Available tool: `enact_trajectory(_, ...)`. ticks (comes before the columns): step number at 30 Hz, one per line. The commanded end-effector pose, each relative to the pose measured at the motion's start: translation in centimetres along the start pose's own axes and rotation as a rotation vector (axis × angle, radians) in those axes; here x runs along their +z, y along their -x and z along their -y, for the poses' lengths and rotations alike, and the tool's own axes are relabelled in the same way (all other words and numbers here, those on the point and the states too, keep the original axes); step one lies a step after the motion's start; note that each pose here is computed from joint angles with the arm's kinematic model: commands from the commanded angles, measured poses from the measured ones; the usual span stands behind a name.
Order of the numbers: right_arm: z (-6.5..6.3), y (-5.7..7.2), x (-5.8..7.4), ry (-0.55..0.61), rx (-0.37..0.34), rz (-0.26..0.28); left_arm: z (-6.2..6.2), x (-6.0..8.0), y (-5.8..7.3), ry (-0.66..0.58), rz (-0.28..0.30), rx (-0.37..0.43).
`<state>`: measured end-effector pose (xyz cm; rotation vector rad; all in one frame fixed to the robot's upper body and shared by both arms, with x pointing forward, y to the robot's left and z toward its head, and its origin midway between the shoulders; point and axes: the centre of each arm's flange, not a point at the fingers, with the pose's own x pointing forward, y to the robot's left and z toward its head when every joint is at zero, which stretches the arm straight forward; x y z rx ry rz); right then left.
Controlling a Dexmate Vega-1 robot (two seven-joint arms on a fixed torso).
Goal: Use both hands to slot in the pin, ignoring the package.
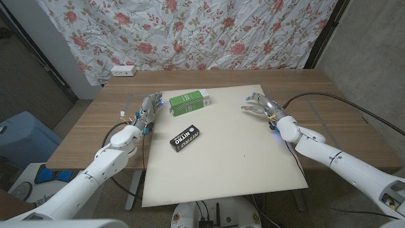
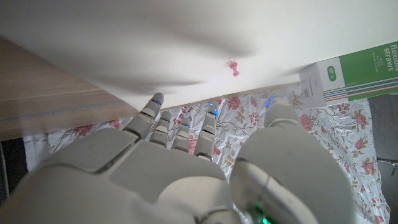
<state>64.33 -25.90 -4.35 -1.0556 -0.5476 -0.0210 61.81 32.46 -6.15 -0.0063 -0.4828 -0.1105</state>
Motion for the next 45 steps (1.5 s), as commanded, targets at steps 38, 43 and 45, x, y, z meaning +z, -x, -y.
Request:
enact_trajectory(38, 2.5, -1.7, -0.7, -0.355, -0.016, 0.028, -2.4, 0.6, -2.0, -0.03, 0.071, -0.019)
enact_trajectory(43, 2.5, -1.8, -0.8, -0.39, -0.03, 0.034, -2.1, 0.5, -2.1, -0.019, 0.093, -0.022)
enact_trajectory(45, 2.4, -2.0, -0.6, -0.375, -0.04, 0.032, -1.8, 0.3, -2.2, -0.014, 0.102, -0.035)
